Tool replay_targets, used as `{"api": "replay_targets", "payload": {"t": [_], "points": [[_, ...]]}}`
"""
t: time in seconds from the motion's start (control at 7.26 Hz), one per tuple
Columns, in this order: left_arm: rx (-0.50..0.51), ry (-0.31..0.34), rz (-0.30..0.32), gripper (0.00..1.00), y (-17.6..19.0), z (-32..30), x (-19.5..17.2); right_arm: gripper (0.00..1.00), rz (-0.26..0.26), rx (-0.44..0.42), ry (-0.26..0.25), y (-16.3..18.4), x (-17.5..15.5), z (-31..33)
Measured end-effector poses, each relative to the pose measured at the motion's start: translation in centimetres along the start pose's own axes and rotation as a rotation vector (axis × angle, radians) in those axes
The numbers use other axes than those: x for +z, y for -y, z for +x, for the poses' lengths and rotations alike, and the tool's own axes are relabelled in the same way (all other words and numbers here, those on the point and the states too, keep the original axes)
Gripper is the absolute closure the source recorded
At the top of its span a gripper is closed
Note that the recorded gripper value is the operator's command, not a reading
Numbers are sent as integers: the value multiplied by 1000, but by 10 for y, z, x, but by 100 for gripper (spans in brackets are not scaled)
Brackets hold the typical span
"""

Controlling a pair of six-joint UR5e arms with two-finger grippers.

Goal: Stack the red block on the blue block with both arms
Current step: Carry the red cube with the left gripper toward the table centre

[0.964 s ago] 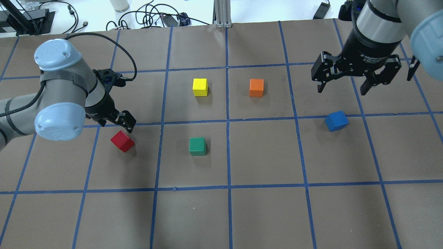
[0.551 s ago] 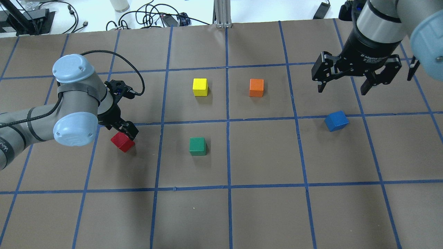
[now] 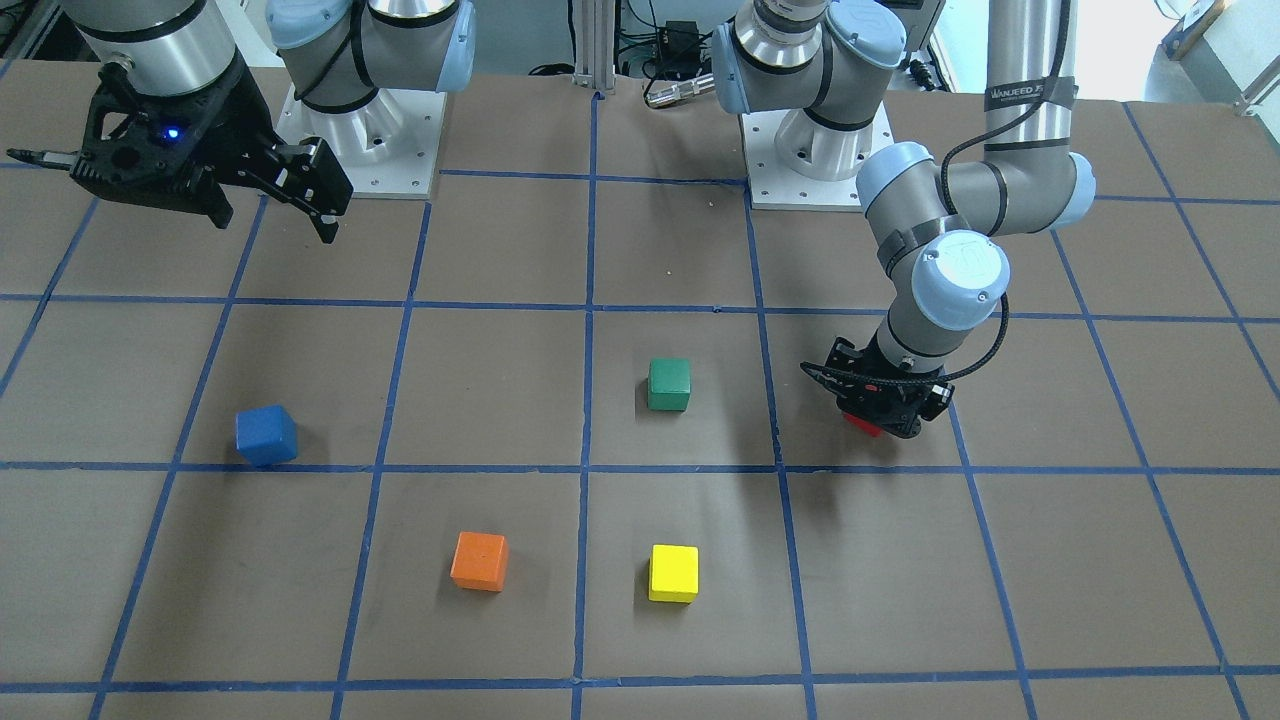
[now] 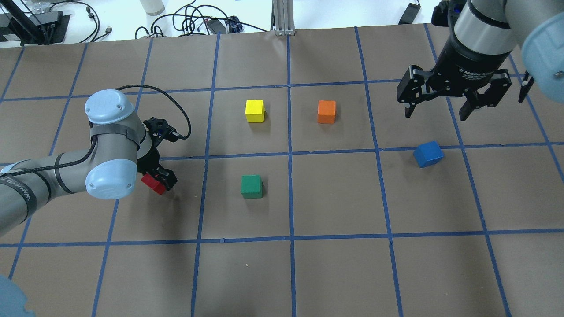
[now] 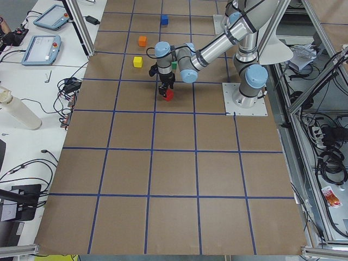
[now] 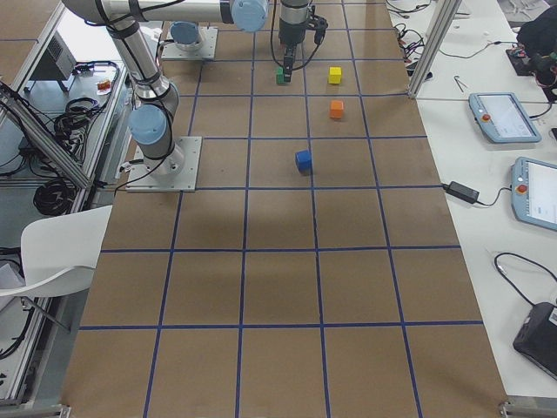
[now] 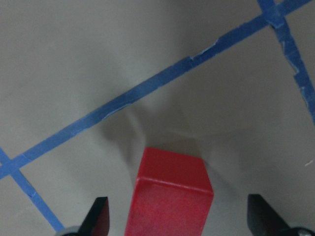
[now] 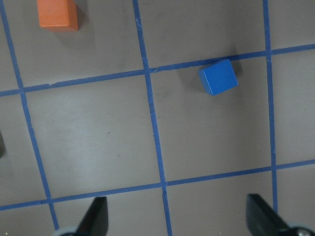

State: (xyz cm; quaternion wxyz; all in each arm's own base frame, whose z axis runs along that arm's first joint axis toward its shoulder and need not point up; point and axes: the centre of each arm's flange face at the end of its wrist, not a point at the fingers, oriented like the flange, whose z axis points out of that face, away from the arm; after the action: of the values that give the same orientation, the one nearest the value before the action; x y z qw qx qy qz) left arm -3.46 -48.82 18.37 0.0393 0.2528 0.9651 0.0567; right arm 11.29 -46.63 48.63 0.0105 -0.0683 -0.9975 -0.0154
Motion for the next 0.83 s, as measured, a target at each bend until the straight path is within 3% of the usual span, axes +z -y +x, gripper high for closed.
{"api": "replay_targets", "payload": {"t": [0.14,0.55,0.83], "points": [[0,6,6,92,0,0,3,0,-1,0,0,0,0,0],[-105,38,70,91,18,-7,-28,0,-3,2,-4,0,1,0],[-216,-2,89,91,56,3,-73,0,-3,7,-6,0,1,1]]}}
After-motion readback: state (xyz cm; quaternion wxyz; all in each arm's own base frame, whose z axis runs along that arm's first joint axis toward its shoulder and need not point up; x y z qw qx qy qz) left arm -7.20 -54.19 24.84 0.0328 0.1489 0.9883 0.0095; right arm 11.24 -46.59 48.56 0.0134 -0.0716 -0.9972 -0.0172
